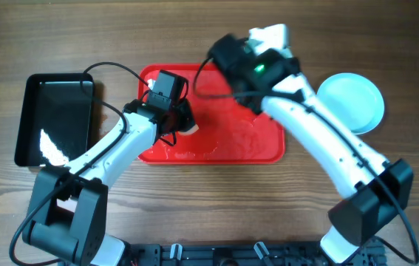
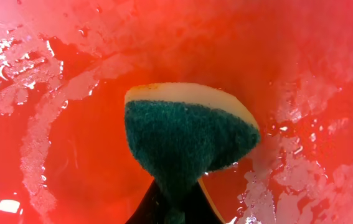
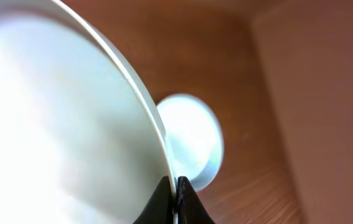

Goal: Clean dirty plates on tray and stack at the side
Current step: 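Carry the plate right and lower it onto the plate stack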

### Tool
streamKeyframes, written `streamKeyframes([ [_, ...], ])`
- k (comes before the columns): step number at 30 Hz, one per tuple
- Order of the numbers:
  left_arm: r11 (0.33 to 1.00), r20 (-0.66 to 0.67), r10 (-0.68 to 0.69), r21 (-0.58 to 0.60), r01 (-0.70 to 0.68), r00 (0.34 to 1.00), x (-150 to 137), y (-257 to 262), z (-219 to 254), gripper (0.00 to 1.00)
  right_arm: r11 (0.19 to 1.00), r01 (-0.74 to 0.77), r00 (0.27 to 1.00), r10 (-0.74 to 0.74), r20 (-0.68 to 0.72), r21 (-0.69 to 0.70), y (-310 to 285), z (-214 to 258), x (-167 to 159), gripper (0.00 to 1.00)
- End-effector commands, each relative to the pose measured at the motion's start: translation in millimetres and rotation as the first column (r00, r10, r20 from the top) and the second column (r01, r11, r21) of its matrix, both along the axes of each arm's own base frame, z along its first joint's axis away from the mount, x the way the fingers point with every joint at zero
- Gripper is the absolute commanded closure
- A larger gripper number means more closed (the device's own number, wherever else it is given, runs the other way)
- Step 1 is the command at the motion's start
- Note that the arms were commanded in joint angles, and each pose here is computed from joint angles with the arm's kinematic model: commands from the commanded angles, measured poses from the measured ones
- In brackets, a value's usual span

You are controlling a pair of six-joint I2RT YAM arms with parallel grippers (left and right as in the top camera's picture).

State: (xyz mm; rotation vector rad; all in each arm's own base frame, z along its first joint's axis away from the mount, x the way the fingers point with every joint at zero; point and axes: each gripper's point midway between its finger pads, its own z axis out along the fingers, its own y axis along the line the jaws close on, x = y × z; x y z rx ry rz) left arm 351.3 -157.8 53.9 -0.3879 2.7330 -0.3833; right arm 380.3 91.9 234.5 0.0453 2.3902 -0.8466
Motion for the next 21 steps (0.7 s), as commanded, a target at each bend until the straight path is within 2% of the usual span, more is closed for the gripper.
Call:
streamKeyframes([
  [1,0.999,0.011,0.012,0.047,-0.013,1.0,3,8,-3,0.96,0.95,0.063,0.998,-0.063,-0.01,0.305,4,1,-6,0.96],
  [2,0.999,0.012,0.014,0.048,-0.014,1.0,3,8,-3,0.96,0.947,0.045,0.999,-0.045,-0.009,0.318,7,1,-2,0.96],
  [4,0.999,0.016,0.014,0.046,-0.014,1.0,4,8,-3,0.96,0.966,-0.078,0.994,0.094,-0.051,0.246,10,1,6,0.96],
  [5,0.999,0.015,0.013,0.046,-0.014,1.0,3,8,-3,0.96,0.971,-0.089,0.991,0.107,-0.074,0.222,7,1,3,0.96],
  [8,0.999,0.013,0.013,0.047,-0.014,1.0,3,8,-4,0.96,0.977,0.03,0.999,-0.026,-0.022,0.211,-11,7,-2,0.96],
  [12,0.999,0.008,0.012,0.049,-0.013,1.0,1,8,-6,0.96,0.957,0.092,0.996,-0.083,-0.043,0.274,-31,3,1,0.96],
  [15,0.999,0.006,0.012,0.051,-0.013,1.0,0,9,-7,0.96,0.895,0.178,0.984,-0.15,-0.1,0.409,-55,-7,3,0.96],
  [21,0.999,0.006,0.012,0.051,-0.013,1.0,0,9,-7,0.96,0.696,0.376,0.926,-0.307,-0.219,0.612,-122,-23,-2,0.96],
])
